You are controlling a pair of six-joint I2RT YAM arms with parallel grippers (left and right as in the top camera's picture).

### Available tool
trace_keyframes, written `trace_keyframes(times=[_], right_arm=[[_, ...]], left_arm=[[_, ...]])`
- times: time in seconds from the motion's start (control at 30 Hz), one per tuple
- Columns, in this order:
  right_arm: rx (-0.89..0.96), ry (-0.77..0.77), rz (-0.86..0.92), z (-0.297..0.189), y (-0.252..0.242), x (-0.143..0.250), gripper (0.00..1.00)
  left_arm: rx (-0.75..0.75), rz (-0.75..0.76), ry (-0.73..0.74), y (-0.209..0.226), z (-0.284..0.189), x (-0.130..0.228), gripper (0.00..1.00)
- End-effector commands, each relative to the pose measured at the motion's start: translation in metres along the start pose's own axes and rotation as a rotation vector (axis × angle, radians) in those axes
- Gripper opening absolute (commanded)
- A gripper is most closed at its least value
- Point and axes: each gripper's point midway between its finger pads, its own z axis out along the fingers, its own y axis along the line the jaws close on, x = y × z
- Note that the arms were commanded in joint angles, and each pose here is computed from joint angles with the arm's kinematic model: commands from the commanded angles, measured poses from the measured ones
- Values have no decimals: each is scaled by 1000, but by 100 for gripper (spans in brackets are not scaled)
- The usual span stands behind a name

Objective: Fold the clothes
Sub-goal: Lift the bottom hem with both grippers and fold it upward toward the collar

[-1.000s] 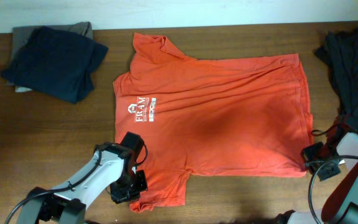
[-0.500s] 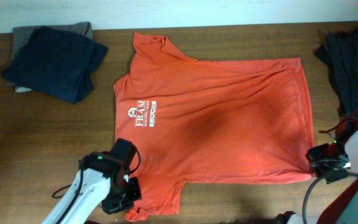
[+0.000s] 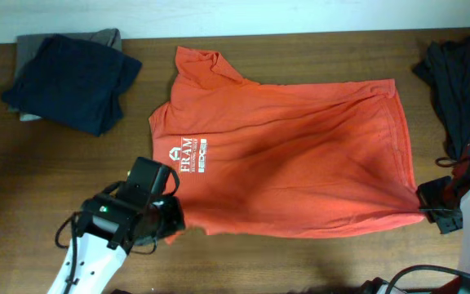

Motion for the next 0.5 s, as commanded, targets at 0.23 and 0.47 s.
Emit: trace_keyframes(times=[0.23, 0.47], right_arm=[[35, -73, 25, -1, -1, -20, 4], [-14, -57, 26, 10, 15, -25, 4]], left_arm=[[-145, -5, -173, 3, 26, -63, 1], [-234, -5, -250, 10, 39, -88, 1]])
